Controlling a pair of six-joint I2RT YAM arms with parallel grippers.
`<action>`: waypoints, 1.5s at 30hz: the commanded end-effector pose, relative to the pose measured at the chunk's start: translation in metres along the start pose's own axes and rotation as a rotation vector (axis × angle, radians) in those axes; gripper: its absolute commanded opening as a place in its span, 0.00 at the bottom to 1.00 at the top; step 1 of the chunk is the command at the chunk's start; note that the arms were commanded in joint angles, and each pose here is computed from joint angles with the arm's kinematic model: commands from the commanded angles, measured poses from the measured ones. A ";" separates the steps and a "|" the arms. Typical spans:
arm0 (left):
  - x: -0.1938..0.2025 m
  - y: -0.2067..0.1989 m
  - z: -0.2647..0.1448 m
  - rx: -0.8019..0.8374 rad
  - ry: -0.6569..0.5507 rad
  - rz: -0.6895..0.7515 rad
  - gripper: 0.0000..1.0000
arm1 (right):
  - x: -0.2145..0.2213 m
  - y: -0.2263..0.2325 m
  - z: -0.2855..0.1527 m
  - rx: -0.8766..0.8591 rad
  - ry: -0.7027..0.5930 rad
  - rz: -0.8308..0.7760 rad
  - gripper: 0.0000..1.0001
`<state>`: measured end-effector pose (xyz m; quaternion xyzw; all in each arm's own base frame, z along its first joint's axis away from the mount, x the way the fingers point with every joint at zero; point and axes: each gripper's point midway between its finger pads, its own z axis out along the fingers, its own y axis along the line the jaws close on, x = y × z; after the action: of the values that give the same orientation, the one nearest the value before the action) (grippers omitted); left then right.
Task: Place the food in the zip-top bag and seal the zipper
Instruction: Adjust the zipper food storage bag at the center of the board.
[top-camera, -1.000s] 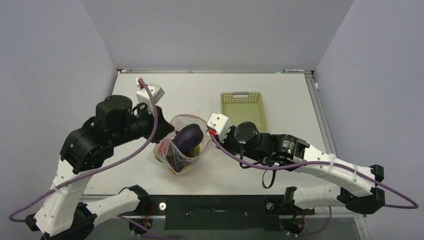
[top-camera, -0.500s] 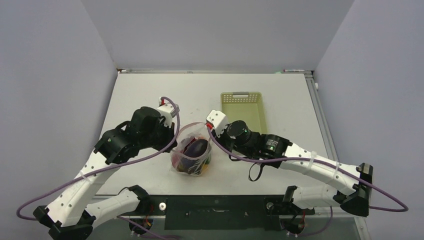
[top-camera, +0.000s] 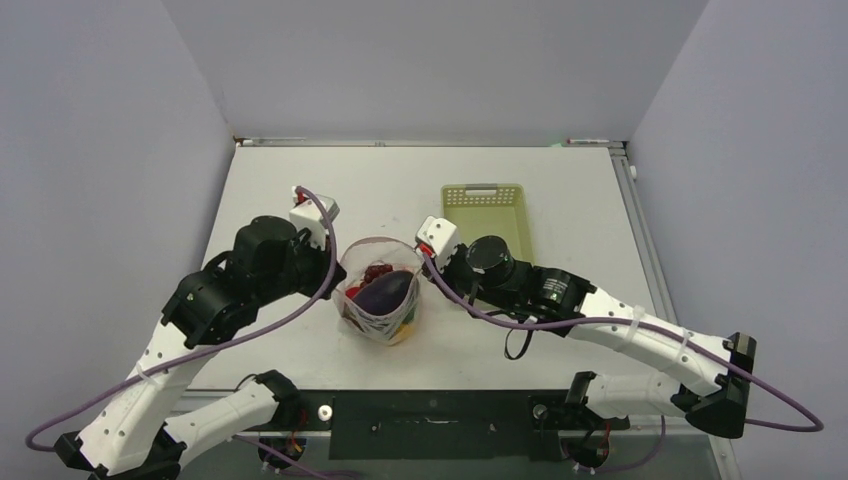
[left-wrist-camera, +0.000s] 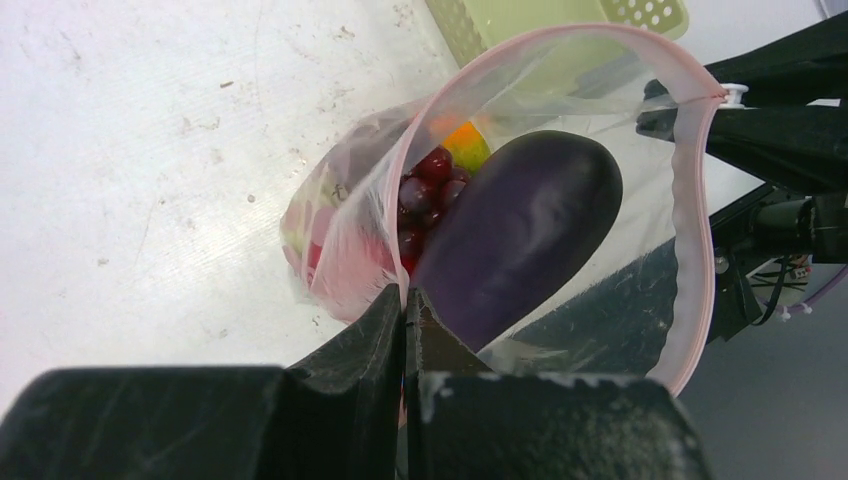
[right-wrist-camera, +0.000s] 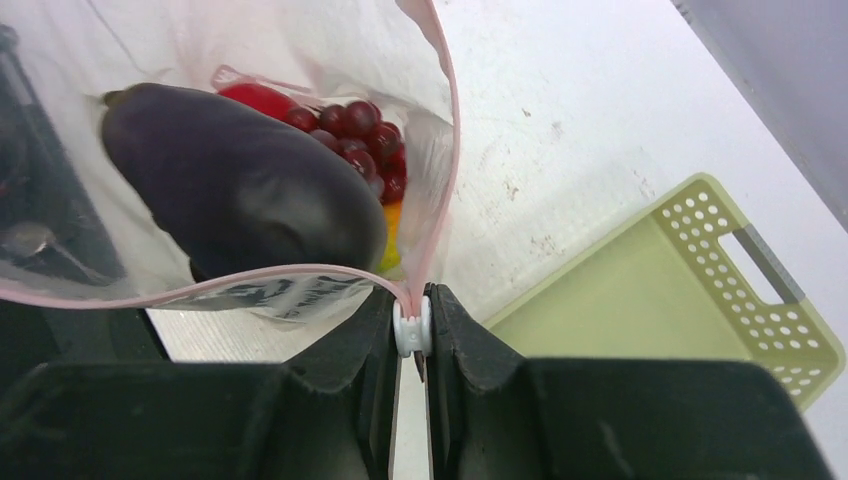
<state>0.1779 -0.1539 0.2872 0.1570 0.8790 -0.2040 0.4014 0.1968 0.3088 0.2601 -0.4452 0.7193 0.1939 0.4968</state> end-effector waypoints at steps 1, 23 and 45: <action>-0.048 -0.007 -0.028 0.027 -0.222 -0.030 0.00 | -0.040 0.004 -0.019 -0.053 -0.173 -0.030 0.15; -0.040 0.010 -0.022 -0.041 -0.214 -0.067 0.00 | -0.017 0.017 -0.039 -0.132 -0.351 -0.151 0.67; -0.037 0.008 -0.021 -0.014 -0.196 -0.056 0.00 | -0.026 0.009 -0.019 -0.289 -0.551 -0.138 0.57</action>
<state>0.1839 -0.1343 0.3047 0.1100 0.8656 -0.1985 0.4463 0.1930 0.3019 0.2731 -0.4811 0.5435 0.3204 0.6087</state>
